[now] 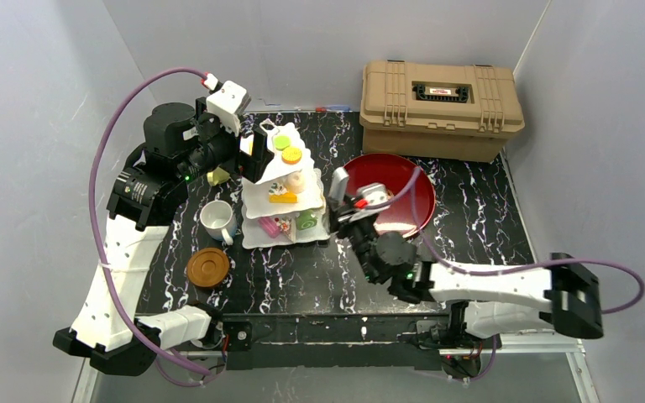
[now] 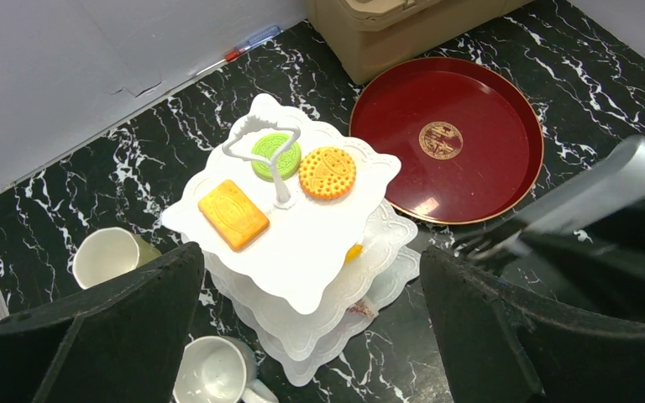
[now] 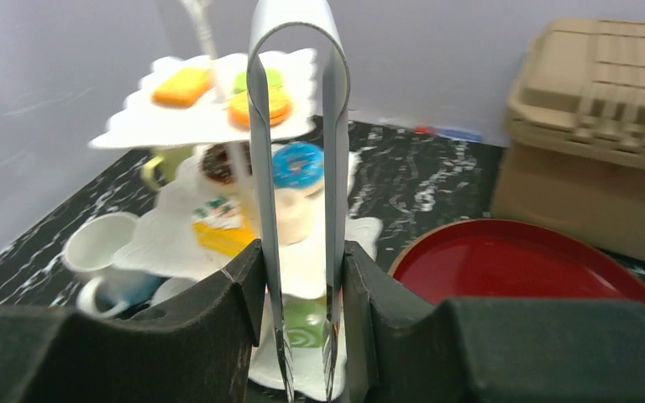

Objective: Serve the afternoon tea
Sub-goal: Place the desert on the desert table, then place the clamp on the tray.

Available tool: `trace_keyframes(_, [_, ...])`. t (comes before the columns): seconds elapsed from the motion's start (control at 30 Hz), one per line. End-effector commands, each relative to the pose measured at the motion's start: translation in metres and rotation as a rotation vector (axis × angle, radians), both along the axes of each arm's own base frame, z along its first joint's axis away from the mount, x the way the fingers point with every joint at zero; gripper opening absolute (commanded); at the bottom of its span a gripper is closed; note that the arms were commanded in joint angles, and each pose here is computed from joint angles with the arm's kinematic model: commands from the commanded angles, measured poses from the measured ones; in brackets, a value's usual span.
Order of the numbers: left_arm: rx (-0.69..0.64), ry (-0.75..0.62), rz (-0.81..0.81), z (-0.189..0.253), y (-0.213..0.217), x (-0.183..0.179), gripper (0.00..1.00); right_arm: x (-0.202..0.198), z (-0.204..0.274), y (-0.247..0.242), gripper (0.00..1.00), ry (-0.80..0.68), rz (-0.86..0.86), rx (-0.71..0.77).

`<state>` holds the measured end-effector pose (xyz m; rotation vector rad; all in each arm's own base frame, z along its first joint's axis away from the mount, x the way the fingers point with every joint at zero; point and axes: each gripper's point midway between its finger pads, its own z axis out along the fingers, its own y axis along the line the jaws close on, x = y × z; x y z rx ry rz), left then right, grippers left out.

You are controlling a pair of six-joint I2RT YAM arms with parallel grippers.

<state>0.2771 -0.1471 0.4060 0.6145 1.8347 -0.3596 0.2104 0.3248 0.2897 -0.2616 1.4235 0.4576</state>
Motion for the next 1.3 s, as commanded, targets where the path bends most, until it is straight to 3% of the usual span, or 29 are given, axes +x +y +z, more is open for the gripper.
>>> trace_keyframes(0.0, [-0.026,-0.037,-0.008,0.017,0.002,-0.008,0.99,0.022,-0.01,-0.061,0.35,0.093,-0.133,-0.064])
trace_keyframes(0.23, [-0.018,-0.032,-0.01,0.015,0.003,-0.009,0.99,0.105,-0.03,-0.13,0.25,0.331,-0.243,-0.213])
trace_keyframes(0.43, [-0.018,-0.012,-0.01,0.01,0.001,-0.007,0.99,0.164,-0.075,-0.14,0.22,0.632,-0.193,-0.355])
trace_keyframes(0.77, [-0.026,-0.021,-0.009,0.014,0.002,-0.01,0.99,0.185,-0.143,-0.128,0.22,0.849,-0.125,-0.423])
trace_keyframes(0.87, [-0.032,-0.023,-0.011,0.016,0.002,-0.011,0.99,0.184,-0.16,-0.125,0.28,0.893,-0.094,-0.464])
trace_keyframes(1.03, [-0.032,-0.034,-0.005,0.018,0.004,-0.013,0.99,0.183,-0.179,-0.132,0.47,0.932,-0.121,-0.52])
trace_keyframes(1.27, [-0.032,-0.031,-0.005,0.017,0.004,-0.013,0.99,0.185,-0.17,-0.143,0.63,0.887,-0.19,-0.511])
